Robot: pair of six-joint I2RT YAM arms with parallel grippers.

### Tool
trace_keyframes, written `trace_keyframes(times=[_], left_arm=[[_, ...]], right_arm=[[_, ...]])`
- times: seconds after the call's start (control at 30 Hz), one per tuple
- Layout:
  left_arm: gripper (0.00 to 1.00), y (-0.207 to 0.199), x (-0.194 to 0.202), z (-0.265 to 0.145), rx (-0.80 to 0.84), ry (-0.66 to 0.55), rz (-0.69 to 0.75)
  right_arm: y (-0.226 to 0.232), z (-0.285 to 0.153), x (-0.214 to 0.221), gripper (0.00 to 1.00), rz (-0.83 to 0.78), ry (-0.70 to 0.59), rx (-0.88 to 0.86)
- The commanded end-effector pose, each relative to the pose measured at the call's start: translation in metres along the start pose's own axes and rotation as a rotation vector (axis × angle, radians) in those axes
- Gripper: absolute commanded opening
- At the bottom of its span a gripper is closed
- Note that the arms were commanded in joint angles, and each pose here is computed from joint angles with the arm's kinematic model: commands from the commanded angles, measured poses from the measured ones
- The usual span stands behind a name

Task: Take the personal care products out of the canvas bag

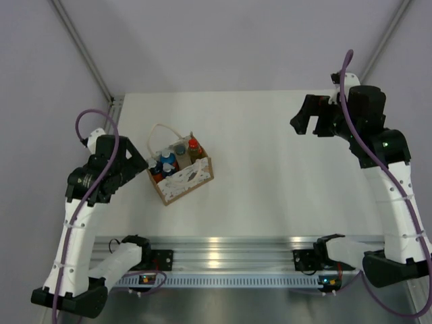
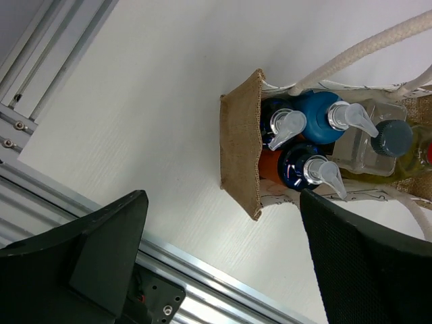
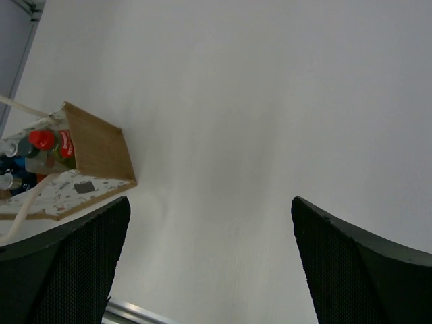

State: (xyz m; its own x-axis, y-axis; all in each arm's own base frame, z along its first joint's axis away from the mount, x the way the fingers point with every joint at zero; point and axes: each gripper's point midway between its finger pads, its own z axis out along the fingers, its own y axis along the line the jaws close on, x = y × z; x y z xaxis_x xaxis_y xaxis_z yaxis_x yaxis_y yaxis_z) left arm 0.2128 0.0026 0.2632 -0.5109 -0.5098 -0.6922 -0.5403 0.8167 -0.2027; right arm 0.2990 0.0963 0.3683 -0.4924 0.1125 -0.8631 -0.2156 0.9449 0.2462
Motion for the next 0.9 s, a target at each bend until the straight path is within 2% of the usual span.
trace_keyframes(times=[0.0,0.07,0.13,0.23,0.3,0.43,0.5,0.63,0.7,0.87], left_arm=[[0.99,0.005,-0.003,-0.006,-0.002,-0.033,-0.047],[0.99,0.001,0.004,-0.004,0.012,-0.002,-0.055],[0.99,-0.003,0.009,-0.002,0.026,0.025,-0.068],[0.99,-0.014,0.024,0.003,0.057,0.102,-0.102],[0.99,-0.020,0.037,0.009,0.061,0.165,-0.120],[0.99,-0.023,0.057,0.017,0.054,0.252,-0.129],[0.99,-0.020,0.067,0.022,0.035,0.281,-0.129],[0.99,-0.015,0.080,0.032,0.005,0.312,-0.118],[0.99,-0.014,0.082,0.034,0.001,0.317,-0.119],[0.99,-0.015,0.088,0.041,0.016,0.314,-0.124]], right_arm=[[0.017,0.010,-0.002,0.99,0.030,-0.007,-0.081],[0.032,0.019,0.004,0.99,0.037,0.010,-0.159],[0.061,0.026,-0.003,0.99,0.029,-0.021,-0.296],[0.117,0.040,0.000,1.00,-0.025,0.010,-0.411],[0.134,0.066,0.007,0.99,-0.066,0.042,-0.380],[0.197,0.083,0.003,0.99,-0.166,0.011,-0.421],[0.213,0.105,0.012,1.00,-0.224,0.017,-0.388],[0.258,0.118,0.016,0.99,-0.312,-0.025,-0.424],[0.267,0.134,0.027,0.97,-0.332,-0.007,-0.419],[0.282,0.163,0.050,0.79,-0.403,0.016,-0.386]])
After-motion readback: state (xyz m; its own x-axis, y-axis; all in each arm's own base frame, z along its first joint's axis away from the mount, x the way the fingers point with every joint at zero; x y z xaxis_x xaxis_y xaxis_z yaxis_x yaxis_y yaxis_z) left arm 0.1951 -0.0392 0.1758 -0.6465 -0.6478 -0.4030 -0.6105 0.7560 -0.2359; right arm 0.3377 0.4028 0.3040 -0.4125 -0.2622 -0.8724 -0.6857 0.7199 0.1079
